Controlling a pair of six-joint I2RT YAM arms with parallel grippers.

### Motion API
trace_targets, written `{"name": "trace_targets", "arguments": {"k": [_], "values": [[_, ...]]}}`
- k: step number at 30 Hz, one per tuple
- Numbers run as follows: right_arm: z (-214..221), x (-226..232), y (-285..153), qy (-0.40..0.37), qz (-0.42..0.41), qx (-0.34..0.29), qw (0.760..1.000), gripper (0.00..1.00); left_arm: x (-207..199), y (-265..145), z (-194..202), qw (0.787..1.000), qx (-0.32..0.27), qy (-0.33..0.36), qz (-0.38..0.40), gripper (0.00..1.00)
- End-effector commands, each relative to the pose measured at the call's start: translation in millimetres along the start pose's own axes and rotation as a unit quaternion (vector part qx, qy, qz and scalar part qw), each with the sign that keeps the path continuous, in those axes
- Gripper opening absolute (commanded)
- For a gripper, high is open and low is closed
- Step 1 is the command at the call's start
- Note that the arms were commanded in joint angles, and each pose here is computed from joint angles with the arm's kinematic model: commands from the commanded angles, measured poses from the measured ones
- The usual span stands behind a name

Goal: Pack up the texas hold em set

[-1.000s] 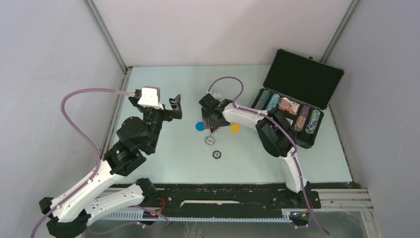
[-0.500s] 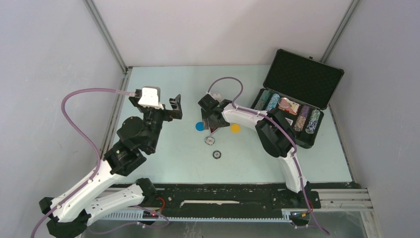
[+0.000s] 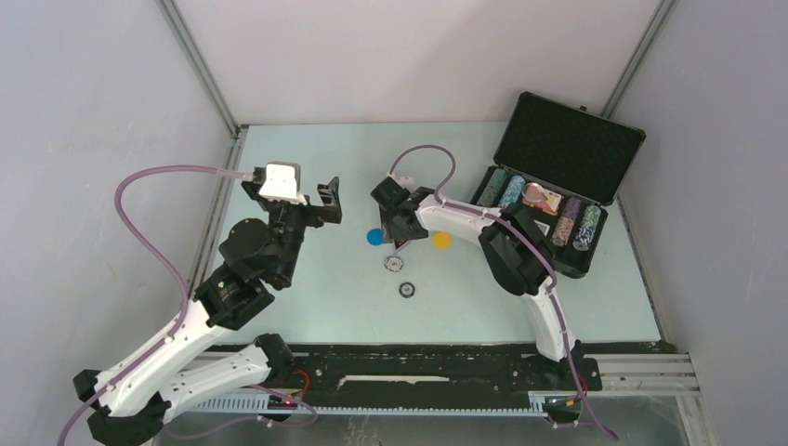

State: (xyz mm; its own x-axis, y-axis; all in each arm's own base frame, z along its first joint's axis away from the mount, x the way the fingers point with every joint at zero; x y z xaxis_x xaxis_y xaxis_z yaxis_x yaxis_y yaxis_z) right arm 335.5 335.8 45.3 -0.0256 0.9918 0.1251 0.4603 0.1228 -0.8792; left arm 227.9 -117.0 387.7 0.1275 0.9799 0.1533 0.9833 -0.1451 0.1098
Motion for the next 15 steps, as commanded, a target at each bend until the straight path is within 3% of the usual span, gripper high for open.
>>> {"name": "trace_targets", "arguments": {"k": [1,15], "values": [[4.3,4.8,-6.7,0.006,-0.001,0.005,1.000,0.69,4.1,-1.2,-12.1,1.000,-0.017,-0.020,-0.002,1.00],[-30.4,-5.1,-32.2,0.025,-0.019,-0.069,0.997,0.63,4.3,-1.5,-13.2,1.000,-0.018,-0.023,0.000,1.00]]}}
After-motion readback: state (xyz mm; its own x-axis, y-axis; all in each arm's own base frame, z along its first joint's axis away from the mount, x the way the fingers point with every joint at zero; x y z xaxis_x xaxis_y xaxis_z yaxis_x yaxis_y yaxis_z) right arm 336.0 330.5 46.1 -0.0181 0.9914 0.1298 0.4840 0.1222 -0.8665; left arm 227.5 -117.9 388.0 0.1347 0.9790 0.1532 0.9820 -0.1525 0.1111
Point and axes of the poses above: each gripper's point midway between its finger pads, its own y axis out along the fingers, its own x axis along the line the jaws close on, z = x × y, the point moved 3 cm from there along -y, back along the fingers, and after that the axes turned 9 degrees about y, right-handed, at the moved point
